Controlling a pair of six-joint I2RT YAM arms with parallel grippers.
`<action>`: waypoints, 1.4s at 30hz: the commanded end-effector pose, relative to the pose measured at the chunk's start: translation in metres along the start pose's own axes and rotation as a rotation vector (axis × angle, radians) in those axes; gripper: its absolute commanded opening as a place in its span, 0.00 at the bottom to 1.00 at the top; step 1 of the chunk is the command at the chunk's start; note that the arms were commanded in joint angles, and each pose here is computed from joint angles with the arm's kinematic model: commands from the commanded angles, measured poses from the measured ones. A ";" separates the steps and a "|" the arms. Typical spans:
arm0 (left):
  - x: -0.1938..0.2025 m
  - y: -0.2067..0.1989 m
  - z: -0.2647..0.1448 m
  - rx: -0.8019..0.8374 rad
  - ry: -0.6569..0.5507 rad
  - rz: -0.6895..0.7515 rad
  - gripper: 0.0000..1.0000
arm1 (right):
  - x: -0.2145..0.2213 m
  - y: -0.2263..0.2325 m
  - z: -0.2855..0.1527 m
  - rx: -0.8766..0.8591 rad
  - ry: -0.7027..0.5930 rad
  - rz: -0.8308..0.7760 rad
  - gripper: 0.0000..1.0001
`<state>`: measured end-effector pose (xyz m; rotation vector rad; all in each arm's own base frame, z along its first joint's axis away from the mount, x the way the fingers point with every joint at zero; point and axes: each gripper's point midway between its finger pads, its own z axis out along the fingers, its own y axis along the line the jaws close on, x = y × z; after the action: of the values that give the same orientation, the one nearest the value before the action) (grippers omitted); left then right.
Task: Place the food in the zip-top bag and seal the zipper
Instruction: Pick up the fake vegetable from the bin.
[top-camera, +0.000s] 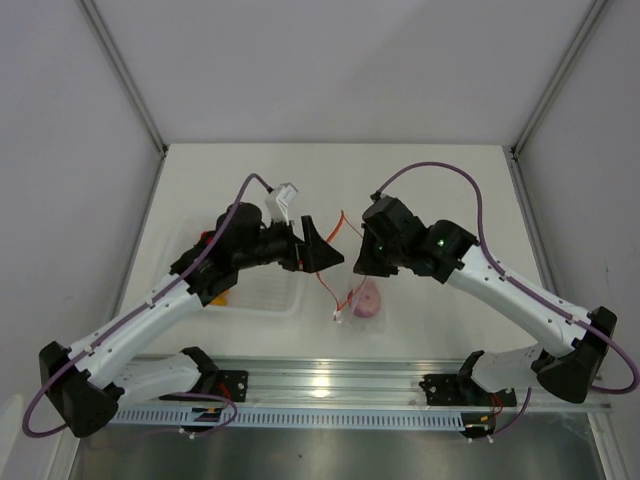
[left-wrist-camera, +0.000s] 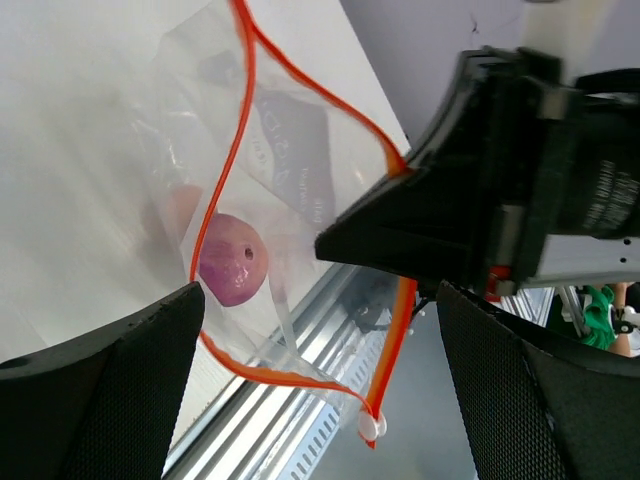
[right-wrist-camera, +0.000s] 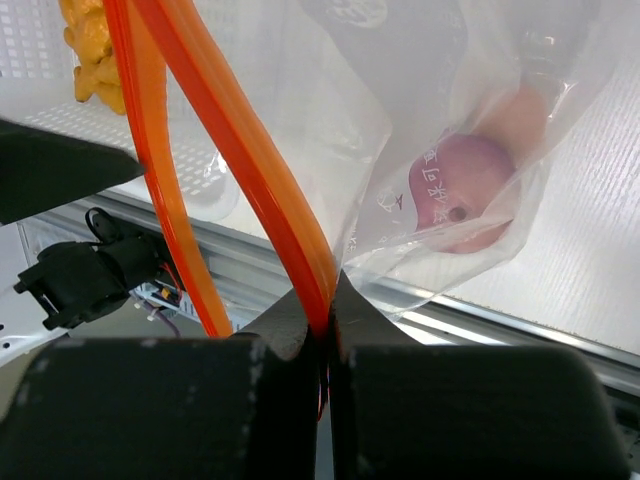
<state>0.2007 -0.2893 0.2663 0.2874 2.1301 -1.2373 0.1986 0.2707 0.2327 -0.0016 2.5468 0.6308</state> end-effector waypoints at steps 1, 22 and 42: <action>-0.021 -0.020 -0.017 0.062 -0.113 0.090 0.99 | -0.005 0.000 -0.007 -0.016 -0.032 0.011 0.00; -0.046 0.043 -0.066 -0.266 -0.319 -0.044 1.00 | -0.004 -0.011 -0.007 0.017 -0.036 0.018 0.00; -0.042 0.240 -0.152 -1.043 -0.333 -0.542 1.00 | -0.007 -0.016 -0.004 0.014 -0.026 -0.005 0.00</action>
<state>0.2901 -0.0548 0.1934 -0.7402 2.2353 -0.3412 0.2046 0.2568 0.2254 0.0280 2.5497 0.5914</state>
